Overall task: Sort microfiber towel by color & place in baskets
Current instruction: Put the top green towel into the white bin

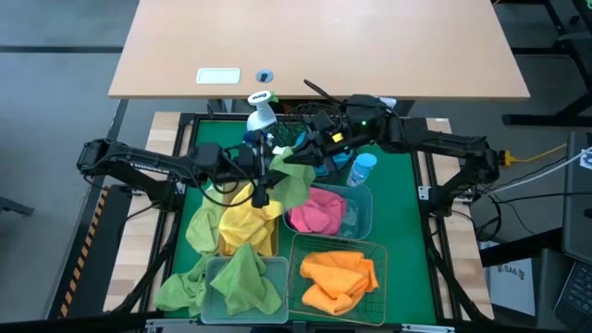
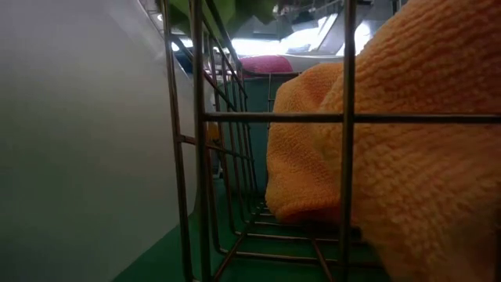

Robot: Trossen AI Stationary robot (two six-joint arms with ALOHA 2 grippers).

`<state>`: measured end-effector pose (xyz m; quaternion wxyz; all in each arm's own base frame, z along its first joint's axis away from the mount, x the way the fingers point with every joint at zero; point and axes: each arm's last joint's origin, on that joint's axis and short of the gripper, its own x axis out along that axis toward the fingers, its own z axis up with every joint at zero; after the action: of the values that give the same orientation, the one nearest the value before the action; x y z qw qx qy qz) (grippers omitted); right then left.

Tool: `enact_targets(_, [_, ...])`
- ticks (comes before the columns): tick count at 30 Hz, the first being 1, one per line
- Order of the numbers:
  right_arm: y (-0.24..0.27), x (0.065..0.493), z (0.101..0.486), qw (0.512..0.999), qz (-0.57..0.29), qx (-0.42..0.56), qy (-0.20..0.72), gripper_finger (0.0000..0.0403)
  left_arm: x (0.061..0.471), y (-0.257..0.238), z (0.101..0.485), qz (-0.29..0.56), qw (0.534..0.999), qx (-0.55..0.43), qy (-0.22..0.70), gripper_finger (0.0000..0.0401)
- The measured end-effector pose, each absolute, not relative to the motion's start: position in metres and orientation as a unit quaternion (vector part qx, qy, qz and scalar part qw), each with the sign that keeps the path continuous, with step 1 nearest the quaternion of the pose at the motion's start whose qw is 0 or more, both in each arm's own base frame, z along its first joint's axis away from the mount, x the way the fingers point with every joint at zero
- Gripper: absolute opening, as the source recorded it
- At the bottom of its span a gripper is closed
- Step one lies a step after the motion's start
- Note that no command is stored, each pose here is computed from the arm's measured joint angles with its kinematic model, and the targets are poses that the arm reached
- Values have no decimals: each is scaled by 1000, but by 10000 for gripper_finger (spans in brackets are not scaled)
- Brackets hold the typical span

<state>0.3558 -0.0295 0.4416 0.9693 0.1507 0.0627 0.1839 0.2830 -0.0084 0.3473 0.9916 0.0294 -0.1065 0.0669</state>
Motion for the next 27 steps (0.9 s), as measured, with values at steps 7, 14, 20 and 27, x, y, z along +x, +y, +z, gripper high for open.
enact_targets(7, [-30,356,441,969,185,150,64,9,283,-15,346,56,993,28,-103,61])
enact_targets(14, [-28,355,442,963,213,150,69,94,279,-24,348,39,994,25,-100,15])
enact_targets(20, [-31,344,454,959,200,163,120,173,255,-34,356,8,997,-52,-60,11])
enact_targets(27, [-36,315,481,965,170,95,173,194,219,-52,358,-62,979,-194,23,9])
